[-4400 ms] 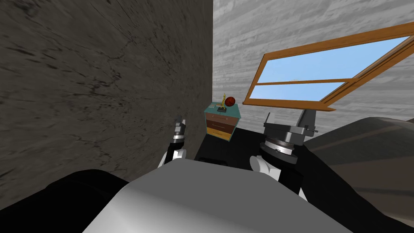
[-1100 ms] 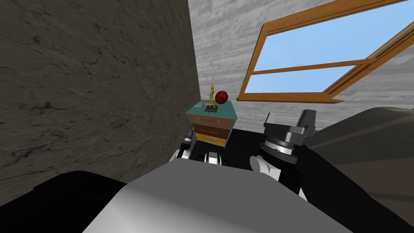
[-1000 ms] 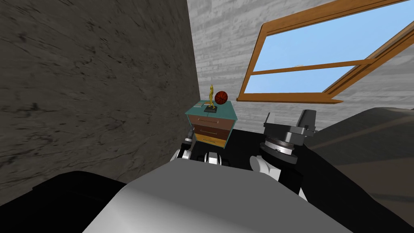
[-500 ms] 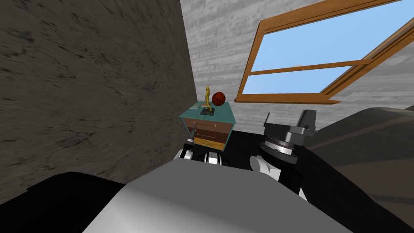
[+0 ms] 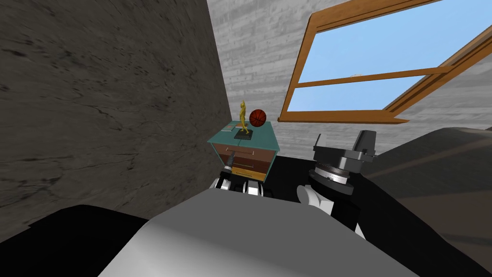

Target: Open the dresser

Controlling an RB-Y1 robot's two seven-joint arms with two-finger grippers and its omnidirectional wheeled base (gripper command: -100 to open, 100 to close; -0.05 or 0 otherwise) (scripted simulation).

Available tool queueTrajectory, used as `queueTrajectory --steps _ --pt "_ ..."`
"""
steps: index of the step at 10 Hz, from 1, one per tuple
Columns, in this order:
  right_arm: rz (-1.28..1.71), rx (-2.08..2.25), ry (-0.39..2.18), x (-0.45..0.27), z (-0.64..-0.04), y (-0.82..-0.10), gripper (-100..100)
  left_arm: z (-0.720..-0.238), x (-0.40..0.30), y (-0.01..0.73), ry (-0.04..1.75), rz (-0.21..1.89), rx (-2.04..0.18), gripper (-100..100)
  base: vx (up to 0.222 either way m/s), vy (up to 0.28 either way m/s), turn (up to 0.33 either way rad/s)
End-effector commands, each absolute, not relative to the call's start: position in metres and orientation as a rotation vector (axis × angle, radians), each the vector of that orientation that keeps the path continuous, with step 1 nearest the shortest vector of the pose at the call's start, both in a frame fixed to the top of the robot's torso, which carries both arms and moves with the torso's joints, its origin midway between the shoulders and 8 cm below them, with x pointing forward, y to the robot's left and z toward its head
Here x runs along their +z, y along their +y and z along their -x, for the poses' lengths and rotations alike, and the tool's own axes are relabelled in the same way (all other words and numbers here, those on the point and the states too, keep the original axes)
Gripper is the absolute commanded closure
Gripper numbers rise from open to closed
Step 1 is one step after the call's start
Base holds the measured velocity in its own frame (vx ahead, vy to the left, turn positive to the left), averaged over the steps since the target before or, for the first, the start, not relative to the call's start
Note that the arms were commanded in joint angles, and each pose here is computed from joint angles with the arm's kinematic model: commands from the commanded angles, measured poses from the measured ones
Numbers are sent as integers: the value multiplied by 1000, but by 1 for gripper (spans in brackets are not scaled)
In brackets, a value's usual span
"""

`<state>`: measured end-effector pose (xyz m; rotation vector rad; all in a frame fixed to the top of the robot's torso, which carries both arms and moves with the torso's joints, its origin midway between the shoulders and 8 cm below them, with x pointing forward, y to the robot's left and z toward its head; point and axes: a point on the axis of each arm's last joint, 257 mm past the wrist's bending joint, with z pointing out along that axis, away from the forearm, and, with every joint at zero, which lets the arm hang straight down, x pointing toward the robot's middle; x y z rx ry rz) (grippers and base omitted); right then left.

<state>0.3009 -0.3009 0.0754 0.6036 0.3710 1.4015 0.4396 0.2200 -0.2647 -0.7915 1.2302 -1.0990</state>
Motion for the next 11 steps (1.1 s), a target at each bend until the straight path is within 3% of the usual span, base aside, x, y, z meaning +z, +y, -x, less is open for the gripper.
queueTrajectory --steps 1,2,3,11 --pt "-604 1401 371 75 -301 -301 0 -447 -255 221 1230 791 -1096 -100 79 -10 -14" --pt "-604 1401 371 75 -301 -301 0 -445 -256 220 1228 790 -1098 -100 36 -3 -2" --pt "-604 1401 371 75 -301 -301 0 -441 -262 220 1230 791 -1098 100 -35 9 17" --pt "-604 1402 371 75 -301 -301 0 -438 -253 216 1239 786 -1109 100 -129 10 13"
